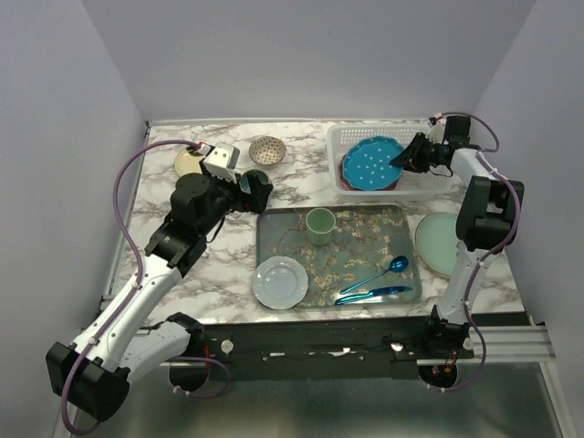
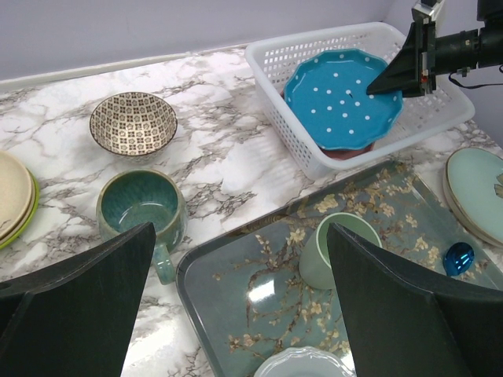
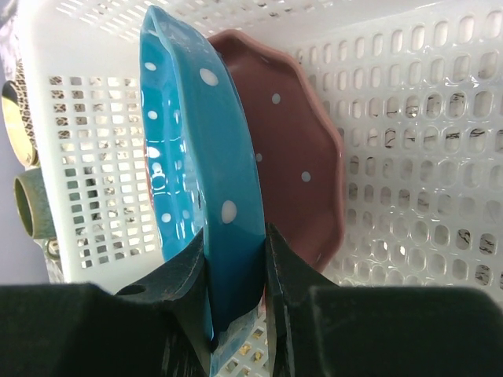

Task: Place the mixed dishes into the plastic bin
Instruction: Place the plate in the plastic bin.

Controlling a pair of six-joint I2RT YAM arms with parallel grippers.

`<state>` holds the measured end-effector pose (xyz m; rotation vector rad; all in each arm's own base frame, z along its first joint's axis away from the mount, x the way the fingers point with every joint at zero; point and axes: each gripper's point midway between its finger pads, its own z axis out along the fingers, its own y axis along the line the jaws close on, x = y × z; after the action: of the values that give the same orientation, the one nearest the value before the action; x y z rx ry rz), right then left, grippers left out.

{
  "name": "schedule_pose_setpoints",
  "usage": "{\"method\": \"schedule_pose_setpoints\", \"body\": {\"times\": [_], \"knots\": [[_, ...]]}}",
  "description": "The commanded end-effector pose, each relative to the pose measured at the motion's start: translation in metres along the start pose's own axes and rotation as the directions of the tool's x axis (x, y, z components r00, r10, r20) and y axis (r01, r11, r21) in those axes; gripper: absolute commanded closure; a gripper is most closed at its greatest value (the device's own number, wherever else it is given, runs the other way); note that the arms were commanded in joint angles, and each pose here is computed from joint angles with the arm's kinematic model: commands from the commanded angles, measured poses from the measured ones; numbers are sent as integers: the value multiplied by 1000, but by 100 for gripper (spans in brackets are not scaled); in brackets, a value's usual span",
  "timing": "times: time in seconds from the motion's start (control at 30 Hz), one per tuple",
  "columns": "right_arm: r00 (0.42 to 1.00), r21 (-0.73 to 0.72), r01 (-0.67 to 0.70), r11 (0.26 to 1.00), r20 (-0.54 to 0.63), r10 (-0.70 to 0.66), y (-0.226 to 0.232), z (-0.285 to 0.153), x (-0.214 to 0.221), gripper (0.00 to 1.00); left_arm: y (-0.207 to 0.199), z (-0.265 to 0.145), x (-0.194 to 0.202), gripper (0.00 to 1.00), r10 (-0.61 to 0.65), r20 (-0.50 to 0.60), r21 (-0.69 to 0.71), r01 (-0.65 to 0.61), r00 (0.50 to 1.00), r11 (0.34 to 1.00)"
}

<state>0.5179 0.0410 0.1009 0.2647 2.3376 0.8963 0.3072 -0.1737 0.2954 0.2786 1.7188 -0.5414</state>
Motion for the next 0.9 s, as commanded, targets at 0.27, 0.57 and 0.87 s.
{"method": "schedule_pose_setpoints", "body": {"times": [0.27,0.57,0.87], "knots": [[995,-12,97,995,-6,-97,22,10,-8,55,-2,0,-8,1,4,18,18,-4,1000,1000],[988,78,156,985,-28,-154,13,12,-7,27,-2,-2,-10,1,4,22,19,-4,1000,1000],[966,188,258,948,-74,-248,7,16,-6,15,-2,-4,-11,1,2,27,21,-3,1000,1000]]}}
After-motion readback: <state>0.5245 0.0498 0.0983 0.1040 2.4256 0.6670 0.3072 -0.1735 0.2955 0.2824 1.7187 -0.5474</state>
